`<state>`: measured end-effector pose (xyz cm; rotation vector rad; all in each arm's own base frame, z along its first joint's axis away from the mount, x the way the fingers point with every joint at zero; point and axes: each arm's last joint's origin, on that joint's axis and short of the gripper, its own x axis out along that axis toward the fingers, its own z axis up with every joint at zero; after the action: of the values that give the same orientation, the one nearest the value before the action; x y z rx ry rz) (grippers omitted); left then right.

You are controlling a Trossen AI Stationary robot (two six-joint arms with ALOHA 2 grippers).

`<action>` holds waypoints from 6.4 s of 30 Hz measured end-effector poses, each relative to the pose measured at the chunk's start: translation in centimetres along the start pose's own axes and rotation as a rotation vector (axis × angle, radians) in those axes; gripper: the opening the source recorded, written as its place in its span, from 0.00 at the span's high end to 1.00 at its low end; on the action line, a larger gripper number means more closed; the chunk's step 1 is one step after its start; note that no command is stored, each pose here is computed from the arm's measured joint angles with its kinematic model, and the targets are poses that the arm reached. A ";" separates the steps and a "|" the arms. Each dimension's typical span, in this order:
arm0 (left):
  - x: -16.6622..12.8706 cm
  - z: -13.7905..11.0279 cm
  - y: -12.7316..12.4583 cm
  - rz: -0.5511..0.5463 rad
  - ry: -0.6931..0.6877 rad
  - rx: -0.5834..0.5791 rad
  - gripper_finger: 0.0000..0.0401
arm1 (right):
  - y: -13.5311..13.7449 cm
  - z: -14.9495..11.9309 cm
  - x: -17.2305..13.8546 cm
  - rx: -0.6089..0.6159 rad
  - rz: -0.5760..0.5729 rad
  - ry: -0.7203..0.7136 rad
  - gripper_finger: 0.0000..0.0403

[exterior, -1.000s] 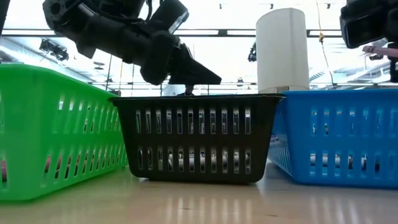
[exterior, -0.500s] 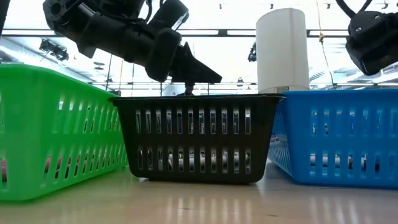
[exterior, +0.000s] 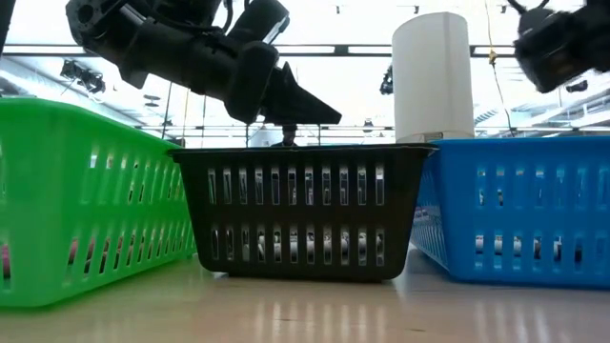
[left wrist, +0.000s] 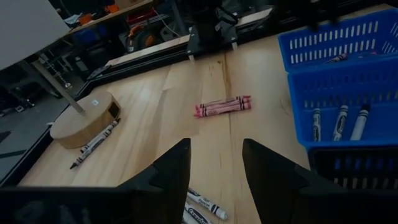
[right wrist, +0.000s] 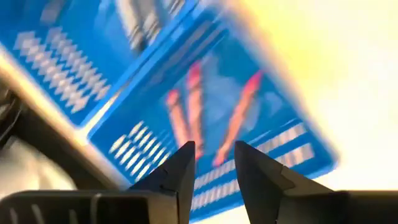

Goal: Sort crayons
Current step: Put the pink crayon into the right blue bin, then put the black crayon into the left blue bin

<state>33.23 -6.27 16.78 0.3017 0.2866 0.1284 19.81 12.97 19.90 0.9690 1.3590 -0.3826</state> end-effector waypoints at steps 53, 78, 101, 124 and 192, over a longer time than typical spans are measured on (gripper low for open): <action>-0.2 -1.8 0.7 0.245 0.221 0.145 0.61 | -5.2 10.0 2.1 -0.030 -0.352 -0.312 0.62; -0.1 -1.8 0.7 0.244 0.218 0.143 0.61 | -6.3 8.6 4.3 -0.283 -0.341 -0.296 0.70; -0.1 -1.8 0.8 0.245 0.219 0.142 0.61 | -5.0 8.0 1.6 -0.292 -0.397 -0.241 0.93; -0.1 -1.8 1.0 0.252 0.220 0.125 0.61 | -0.3 -0.6 -0.6 -0.061 0.040 -0.085 0.90; 1.0 -4.2 3.5 0.276 0.370 0.220 0.61 | -12.5 21.6 -1.1 -0.391 -0.275 -0.733 0.78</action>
<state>32.63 -1.62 13.78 0.5363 0.6278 0.4290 24.28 -11.08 14.58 0.2586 0.8364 -0.5838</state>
